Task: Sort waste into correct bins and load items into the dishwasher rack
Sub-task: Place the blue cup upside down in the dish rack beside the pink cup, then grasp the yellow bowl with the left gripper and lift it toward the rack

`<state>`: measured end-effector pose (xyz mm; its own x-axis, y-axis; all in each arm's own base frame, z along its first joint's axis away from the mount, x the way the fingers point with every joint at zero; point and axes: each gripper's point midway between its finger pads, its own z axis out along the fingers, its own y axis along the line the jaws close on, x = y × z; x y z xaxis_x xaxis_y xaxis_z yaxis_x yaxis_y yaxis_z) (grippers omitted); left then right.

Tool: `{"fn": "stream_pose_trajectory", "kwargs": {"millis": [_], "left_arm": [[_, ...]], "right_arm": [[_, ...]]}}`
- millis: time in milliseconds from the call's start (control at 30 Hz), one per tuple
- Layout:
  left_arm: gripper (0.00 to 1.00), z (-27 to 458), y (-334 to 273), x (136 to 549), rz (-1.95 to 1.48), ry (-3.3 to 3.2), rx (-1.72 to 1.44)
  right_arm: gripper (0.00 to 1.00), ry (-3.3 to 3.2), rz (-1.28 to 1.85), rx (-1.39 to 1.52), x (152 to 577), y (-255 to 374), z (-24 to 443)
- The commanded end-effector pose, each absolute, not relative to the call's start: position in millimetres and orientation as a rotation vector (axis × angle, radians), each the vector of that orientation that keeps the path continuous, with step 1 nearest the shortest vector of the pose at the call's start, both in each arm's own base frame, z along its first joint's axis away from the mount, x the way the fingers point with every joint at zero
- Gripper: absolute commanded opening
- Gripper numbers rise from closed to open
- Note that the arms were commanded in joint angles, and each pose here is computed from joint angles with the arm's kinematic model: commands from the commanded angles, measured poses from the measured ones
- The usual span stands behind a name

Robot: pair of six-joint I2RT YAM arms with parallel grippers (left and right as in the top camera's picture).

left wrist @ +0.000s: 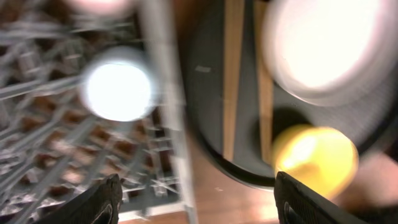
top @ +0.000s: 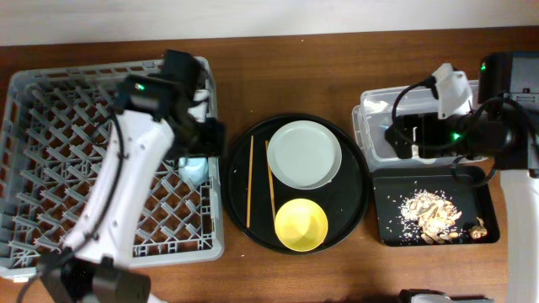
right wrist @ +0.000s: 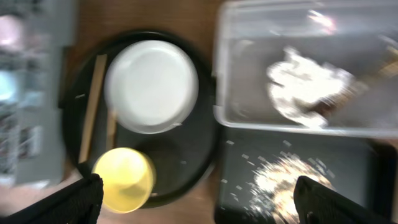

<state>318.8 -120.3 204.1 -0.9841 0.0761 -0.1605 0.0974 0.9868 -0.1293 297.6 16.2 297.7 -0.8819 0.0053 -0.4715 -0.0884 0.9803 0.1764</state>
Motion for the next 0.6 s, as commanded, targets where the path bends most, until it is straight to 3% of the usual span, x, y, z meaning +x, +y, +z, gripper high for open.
{"fn": "stream_pose_trajectory", "kwargs": {"millis": [0,100,133,267,467,567], "left_arm": [[0.76,222.9,-188.7,283.9,-0.320,2.912,0.436],[0.76,218.9,-239.0,251.8,-0.354,2.868,0.669],[0.76,215.4,-262.9,233.3,-0.376,2.849,0.749],[0.73,204.6,-304.9,197.3,-0.416,2.798,0.881],[0.70,165.2,-326.1,168.6,-0.289,2.756,0.894],[0.63,142.4,-325.9,166.3,-0.238,2.735,0.909]], "right_arm": [[0.99,2.686,0.031,0.137,301.3,-19.6,286.7],[0.99,2.697,-0.077,0.187,300.0,-34.3,284.1],[0.99,2.673,-0.182,0.372,297.7,-55.8,284.6],[0.99,2.613,-0.298,0.607,290.2,-98.4,287.2],[0.99,2.580,-0.334,0.757,277.7,-131.0,287.6],[0.99,2.575,-0.339,0.779,275.6,-135.7,287.6]]}}
